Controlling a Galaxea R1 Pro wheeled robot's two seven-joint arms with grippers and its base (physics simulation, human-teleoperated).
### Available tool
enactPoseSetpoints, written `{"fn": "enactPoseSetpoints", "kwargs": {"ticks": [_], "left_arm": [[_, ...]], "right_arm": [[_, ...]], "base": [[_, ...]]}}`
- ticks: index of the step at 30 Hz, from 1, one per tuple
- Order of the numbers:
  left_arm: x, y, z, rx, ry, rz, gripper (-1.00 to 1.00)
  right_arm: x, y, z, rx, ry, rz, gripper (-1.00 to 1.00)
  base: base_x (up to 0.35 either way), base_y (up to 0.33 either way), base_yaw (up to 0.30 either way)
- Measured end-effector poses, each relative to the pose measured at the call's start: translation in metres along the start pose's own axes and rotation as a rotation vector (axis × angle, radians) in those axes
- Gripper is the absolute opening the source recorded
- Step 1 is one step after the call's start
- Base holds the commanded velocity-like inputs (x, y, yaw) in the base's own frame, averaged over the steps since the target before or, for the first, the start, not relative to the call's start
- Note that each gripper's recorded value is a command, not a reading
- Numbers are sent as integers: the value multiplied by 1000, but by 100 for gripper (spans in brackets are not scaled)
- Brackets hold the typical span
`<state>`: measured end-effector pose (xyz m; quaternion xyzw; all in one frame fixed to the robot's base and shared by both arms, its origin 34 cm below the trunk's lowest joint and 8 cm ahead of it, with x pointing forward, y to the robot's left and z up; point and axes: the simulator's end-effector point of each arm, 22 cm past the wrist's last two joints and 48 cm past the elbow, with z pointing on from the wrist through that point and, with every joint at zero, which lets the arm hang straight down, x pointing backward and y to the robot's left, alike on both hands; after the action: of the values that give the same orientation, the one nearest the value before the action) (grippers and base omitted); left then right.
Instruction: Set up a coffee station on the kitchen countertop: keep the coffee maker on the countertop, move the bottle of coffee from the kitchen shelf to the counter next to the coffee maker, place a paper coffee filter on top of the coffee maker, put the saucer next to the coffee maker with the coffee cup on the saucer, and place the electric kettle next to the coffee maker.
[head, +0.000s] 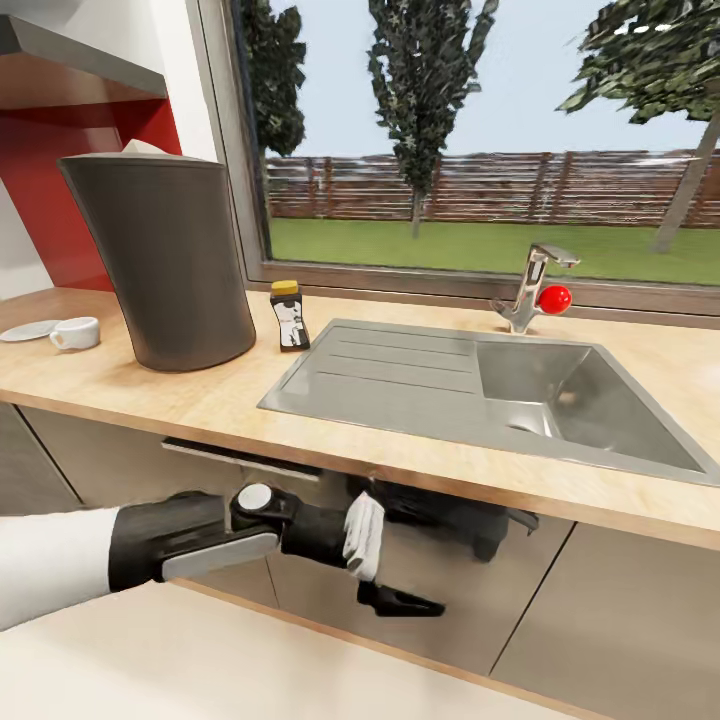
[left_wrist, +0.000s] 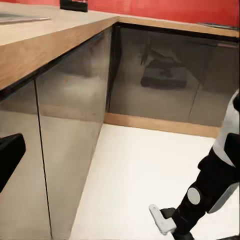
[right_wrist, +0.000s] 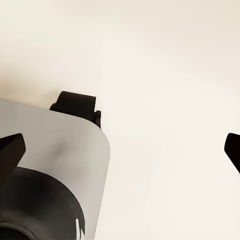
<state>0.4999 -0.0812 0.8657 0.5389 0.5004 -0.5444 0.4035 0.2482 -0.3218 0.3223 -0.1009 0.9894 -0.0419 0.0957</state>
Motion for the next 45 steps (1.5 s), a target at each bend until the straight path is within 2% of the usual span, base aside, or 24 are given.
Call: {"fn": "enactPoseSetpoints", "kwargs": {"ticks": [3, 4, 7, 9, 12, 14, 16, 20, 23, 25, 27, 28, 33, 35, 39, 42, 45], "left_arm": [[36, -14, -14, 8, 32, -42, 100], [61, -26, -21, 18, 68, -71, 100], [94, -43, -36, 27, 112, -109, 100], [119, -53, -53, 9, 151, -139, 100], [138, -56, -66, -21, 185, -162, 100], [165, -61, -82, -72, 229, -192, 100], [178, -63, -90, -105, 246, -206, 100], [212, -57, -118, -251, 290, -242, 100], [221, -56, -127, -298, 304, -255, 100], [234, -47, -139, -388, 323, -264, 100], [240, -40, -145, -446, 334, -265, 100], [250, -33, -152, -521, 349, -272, 100], [266, -28, -163, -622, 371, -294, 100], [276, -25, -173, -690, 390, -301, 100], [314, -38, -194, -833, 455, -346, 100], [339, -53, -206, -894, 501, -373, 100], [360, -68, -215, -926, 541, -394, 100]], "right_arm": [[0, 0, 0, 0, 0, 0, 100], [0, 0, 0, 0, 0, 0, 100], [0, 0, 0, 0, 0, 0, 100], [0, 0, 0, 0, 0, 0, 100], [0, 0, 0, 0, 0, 0, 100], [0, 0, 0, 0, 0, 0, 100], [0, 0, 0, 0, 0, 0, 100], [0, 0, 0, -1, 0, -1, 100], [0, 0, 0, -1, 0, -1, 100], [0, 1, 0, -1, 1, -1, 100], [0, 1, 0, -1, 1, -1, 100], [0, 1, 0, -2, 1, -1, 100], [0, 1, 0, -1, 1, -1, 100], [0, 1, 0, -1, 1, -1, 100], [0, 1, 0, -1, 1, -1, 100], [1, 1, 0, -1, 1, -1, 100], [1, 1, 0, -1, 1, -1, 100]], "base": [[0, 0, 0], [0, 0, 0], [0, 0, 0], [0, 0, 0], [0, 0, 0], [0, 0, 0], [0, 0, 0], [0, 0, 0], [0, 0, 0], [0, 0, 0], [0, 0, 0], [0, 0, 0], [0, 0, 0], [0, 0, 0], [0, 0, 0], [0, 0, 0], [0, 0, 0]]}}
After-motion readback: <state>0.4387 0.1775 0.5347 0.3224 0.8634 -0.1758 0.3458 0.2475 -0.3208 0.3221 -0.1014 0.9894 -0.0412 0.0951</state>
